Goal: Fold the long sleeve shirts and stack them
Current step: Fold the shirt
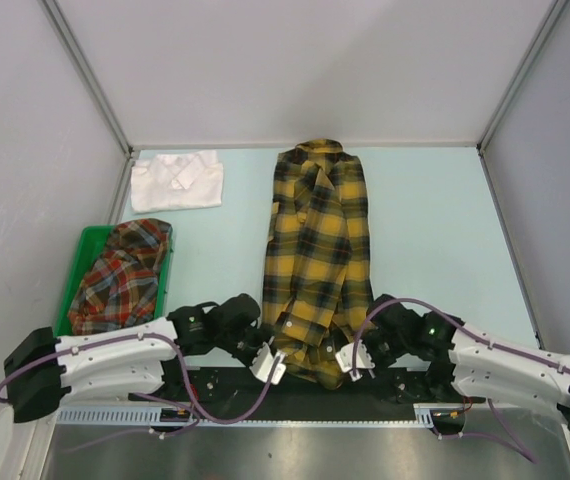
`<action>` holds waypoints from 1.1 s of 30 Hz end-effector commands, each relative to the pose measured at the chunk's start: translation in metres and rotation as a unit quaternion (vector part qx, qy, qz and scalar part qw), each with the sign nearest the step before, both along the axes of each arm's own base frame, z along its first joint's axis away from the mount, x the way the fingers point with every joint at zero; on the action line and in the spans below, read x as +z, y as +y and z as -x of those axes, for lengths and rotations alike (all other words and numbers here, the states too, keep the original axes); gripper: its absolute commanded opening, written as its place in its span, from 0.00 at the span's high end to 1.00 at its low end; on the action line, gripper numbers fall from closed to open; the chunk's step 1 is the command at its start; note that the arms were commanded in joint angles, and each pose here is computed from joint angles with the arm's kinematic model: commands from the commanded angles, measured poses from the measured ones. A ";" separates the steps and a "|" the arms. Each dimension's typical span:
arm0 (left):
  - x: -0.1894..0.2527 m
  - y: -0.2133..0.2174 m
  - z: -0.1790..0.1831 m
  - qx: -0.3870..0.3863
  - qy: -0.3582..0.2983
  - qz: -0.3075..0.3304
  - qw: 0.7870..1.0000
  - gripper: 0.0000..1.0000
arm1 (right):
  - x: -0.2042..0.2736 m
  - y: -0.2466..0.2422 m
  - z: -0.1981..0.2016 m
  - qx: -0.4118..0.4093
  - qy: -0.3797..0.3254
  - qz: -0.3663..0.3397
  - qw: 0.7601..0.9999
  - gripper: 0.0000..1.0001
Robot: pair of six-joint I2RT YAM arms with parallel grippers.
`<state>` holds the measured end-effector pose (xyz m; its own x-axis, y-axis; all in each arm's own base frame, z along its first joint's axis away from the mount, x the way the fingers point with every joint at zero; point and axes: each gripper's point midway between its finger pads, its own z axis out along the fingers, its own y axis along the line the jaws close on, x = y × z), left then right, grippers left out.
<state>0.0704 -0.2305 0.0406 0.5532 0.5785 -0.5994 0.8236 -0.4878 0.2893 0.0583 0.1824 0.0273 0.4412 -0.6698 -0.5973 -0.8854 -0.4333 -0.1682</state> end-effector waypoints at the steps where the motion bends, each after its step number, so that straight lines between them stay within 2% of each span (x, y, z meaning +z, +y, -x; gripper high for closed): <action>1: 0.019 0.000 0.017 -0.009 0.029 0.030 0.999 1.00 | 0.043 0.025 -0.015 -0.020 -0.040 -0.081 0.996 1.00; 4: 0.025 0.000 0.004 0.013 0.009 0.050 0.999 1.00 | 0.055 0.028 -0.026 -0.048 -0.050 -0.091 0.993 1.00; 11: 0.055 -0.012 -0.041 0.083 0.030 0.079 0.993 1.00 | 0.089 0.032 -0.075 -0.118 -0.069 -0.133 0.982 1.00; 16: 0.072 -0.020 -0.079 0.109 0.039 0.097 0.989 1.00 | 0.114 0.027 -0.131 -0.172 -0.092 -0.165 0.967 1.00; 19: 0.078 -0.025 -0.119 0.144 0.042 0.096 0.984 1.00 | 0.133 0.022 -0.179 -0.203 -0.111 -0.182 0.956 1.00; 20: 0.093 -0.028 -0.144 0.163 0.030 0.109 0.980 1.00 | 0.125 0.022 -0.191 -0.208 -0.093 -0.175 0.958 1.00; 21: 0.081 -0.029 -0.159 0.177 0.046 0.092 0.979 1.00 | 0.137 0.023 -0.209 -0.210 -0.105 -0.182 0.955 1.00; 22: 0.099 -0.036 -0.182 0.187 0.035 0.107 0.976 1.00 | 0.139 0.015 -0.229 -0.227 -0.113 -0.184 0.950 1.00; 24: 0.100 -0.032 -0.219 0.223 0.040 0.106 0.968 1.00 | 0.124 0.012 -0.256 -0.239 -0.098 -0.175 0.950 1.00; 26: 0.098 -0.034 -0.263 0.258 0.050 0.100 0.960 1.00 | 0.132 0.006 -0.292 -0.251 -0.115 -0.183 0.943 1.00; 27: 0.095 -0.034 -0.274 0.267 0.055 0.095 0.957 1.00 | 0.111 0.003 -0.306 -0.262 -0.095 -0.171 0.945 1.00; 29: 0.079 -0.034 -0.304 0.281 0.055 0.076 0.955 1.00 | 0.115 -0.002 -0.340 -0.274 -0.107 -0.176 0.939 1.00; 31: 0.070 -0.035 -0.319 0.289 0.055 0.070 0.953 1.00 | 0.093 -0.004 -0.361 -0.285 -0.090 -0.163 0.940 1.00; 33: 0.063 -0.035 -0.338 0.299 0.056 0.067 0.950 1.00 | 0.092 -0.005 -0.380 -0.291 -0.097 -0.163 0.938 1.00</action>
<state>0.3848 -0.2644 0.1086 0.1034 0.6780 -0.7278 0.9704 0.0917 0.2234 0.3926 0.1708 0.1056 0.0869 -0.6558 -0.7499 -0.9257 0.2250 -0.3041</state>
